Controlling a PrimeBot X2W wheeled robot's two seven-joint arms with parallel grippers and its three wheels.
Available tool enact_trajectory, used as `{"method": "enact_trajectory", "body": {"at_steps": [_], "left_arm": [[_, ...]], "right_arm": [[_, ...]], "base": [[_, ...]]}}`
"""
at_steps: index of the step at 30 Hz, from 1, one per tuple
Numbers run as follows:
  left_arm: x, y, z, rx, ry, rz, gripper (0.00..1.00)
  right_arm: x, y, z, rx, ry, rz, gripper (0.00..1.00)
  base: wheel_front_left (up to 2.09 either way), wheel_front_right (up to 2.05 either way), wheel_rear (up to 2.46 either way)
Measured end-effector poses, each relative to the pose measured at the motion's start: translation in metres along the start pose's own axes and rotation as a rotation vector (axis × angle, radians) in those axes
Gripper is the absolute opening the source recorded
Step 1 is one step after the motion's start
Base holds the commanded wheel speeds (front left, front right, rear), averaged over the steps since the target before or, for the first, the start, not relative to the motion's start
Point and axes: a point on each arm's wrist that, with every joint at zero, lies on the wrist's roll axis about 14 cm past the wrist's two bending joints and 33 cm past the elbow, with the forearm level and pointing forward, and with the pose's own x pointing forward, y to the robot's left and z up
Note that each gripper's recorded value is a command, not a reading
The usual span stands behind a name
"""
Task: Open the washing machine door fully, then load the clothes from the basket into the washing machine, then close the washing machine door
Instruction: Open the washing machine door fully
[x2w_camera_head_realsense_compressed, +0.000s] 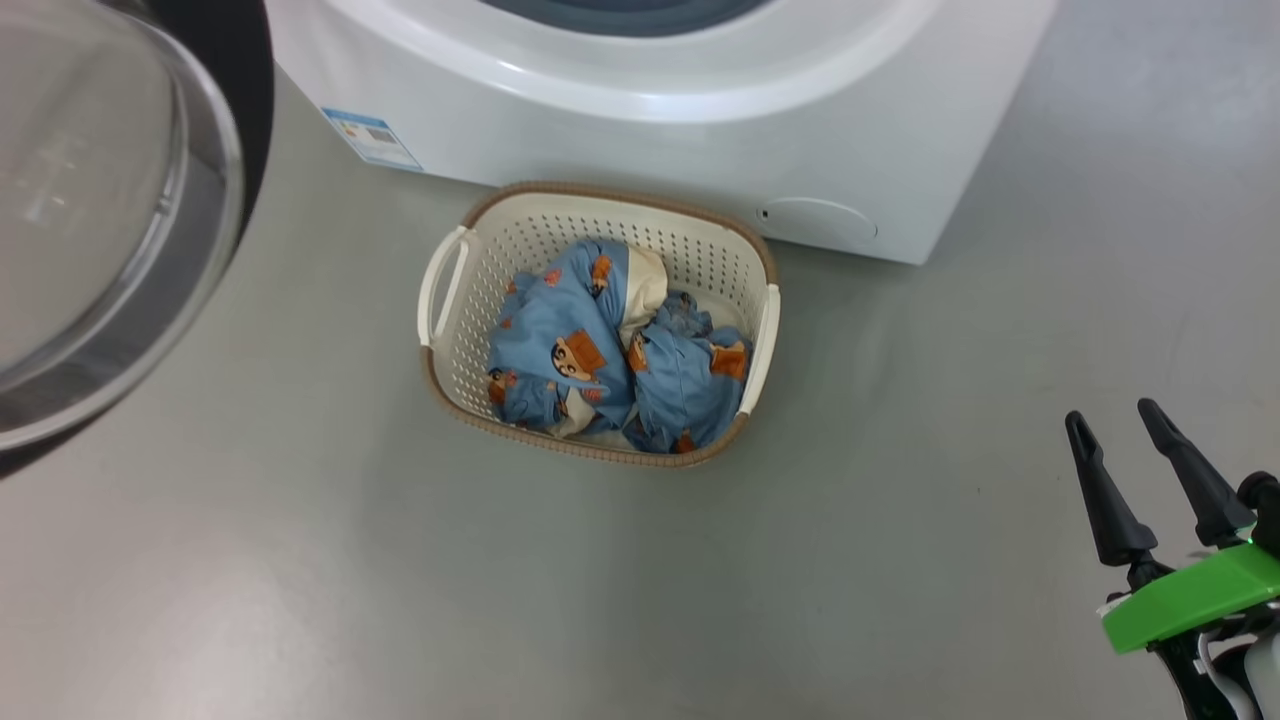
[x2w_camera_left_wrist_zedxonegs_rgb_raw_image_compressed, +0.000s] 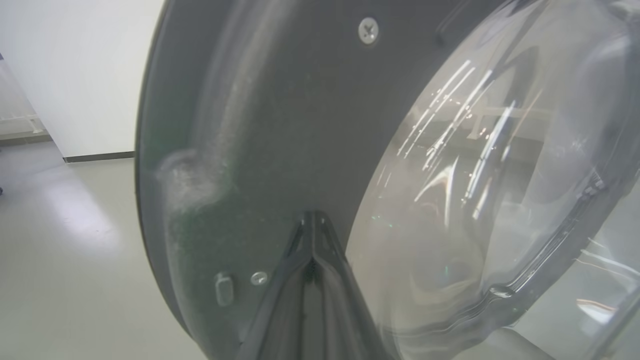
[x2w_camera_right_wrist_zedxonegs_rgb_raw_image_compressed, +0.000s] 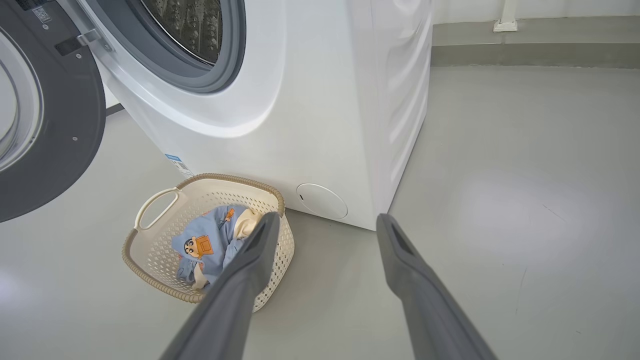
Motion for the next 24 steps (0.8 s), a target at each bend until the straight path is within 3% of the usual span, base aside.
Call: {"method": "enact_trajectory", "body": {"at_steps": [24], "left_arm": [[0.035, 0.002, 0.004, 0.053, 0.017, 0.047, 0.00]], "right_arm": [[0.009, -0.013, -0.008, -0.010, 0.006, -0.018, 1.00]], "base": [[0.00, 0.00, 0.00]]}}
